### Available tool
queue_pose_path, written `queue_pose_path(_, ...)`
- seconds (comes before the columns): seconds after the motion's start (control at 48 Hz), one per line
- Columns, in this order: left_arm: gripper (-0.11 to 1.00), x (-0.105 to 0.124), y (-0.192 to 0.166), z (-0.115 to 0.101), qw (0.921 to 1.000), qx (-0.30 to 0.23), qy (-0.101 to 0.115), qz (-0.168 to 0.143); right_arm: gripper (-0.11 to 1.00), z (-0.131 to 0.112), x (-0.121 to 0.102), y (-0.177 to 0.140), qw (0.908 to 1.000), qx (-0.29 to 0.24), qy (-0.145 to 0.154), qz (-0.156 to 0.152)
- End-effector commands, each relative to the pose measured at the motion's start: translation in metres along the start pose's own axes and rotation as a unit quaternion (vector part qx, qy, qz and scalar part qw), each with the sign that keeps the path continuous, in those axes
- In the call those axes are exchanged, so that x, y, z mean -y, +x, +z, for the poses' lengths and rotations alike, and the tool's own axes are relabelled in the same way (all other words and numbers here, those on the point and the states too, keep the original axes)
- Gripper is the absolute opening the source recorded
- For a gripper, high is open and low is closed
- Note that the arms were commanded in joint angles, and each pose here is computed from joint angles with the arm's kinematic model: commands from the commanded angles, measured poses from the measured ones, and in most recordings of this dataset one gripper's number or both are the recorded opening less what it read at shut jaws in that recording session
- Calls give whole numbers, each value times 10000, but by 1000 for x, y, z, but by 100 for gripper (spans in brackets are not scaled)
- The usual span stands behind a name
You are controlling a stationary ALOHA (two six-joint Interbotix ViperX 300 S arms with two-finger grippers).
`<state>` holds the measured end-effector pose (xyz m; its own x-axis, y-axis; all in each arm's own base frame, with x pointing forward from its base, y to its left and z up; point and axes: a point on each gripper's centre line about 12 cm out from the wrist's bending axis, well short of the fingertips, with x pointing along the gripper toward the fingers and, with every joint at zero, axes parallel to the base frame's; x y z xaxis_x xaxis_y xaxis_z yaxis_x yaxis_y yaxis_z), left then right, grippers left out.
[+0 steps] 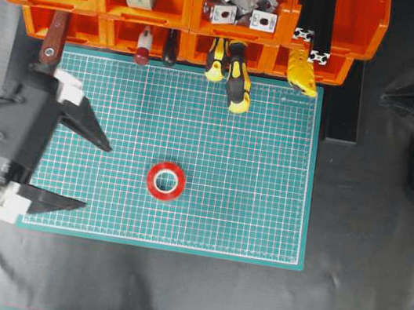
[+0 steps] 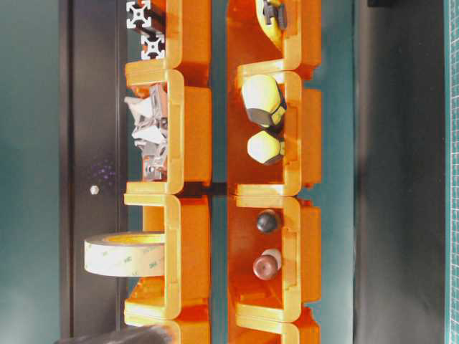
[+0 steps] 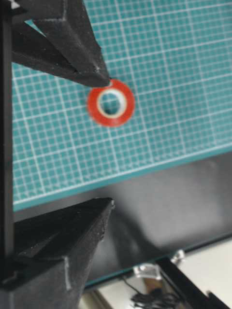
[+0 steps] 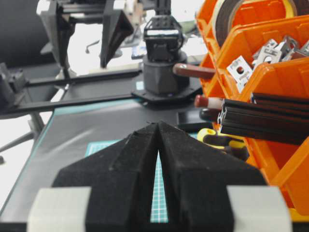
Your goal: Pick vinyl tape from container rack with left arm.
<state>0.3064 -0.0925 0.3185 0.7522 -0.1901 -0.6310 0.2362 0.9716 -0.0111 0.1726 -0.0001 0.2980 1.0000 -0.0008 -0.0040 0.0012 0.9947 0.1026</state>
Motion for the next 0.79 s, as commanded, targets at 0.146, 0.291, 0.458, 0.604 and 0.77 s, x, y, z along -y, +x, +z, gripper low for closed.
queue_pose_path(0.146, 87, 0, -41, -1, 9964, 827, -155, -117, 0, 10, -1, 0, 9999, 121, 8, 20)
queue_pose_path(0.291, 86, 0, -61, -4, 9920, 1235, -215, -172, 0, 12, -1, -1, 9999, 167, 0, 25)
queue_pose_path(0.458, 86, -2, -75, -10, 9895, 1417, -226, -180, 0, 12, -2, -3, 9998, 198, 8, 28)
queue_pose_path(0.604, 86, -3, -81, -12, 9881, 1508, -232, -182, 0, 10, -1, -3, 9998, 175, 8, 25)
queue_pose_path(0.77, 86, -5, -79, -15, 9887, 1472, -251, -143, 0, 7, -1, -3, 9999, 137, 8, 21)
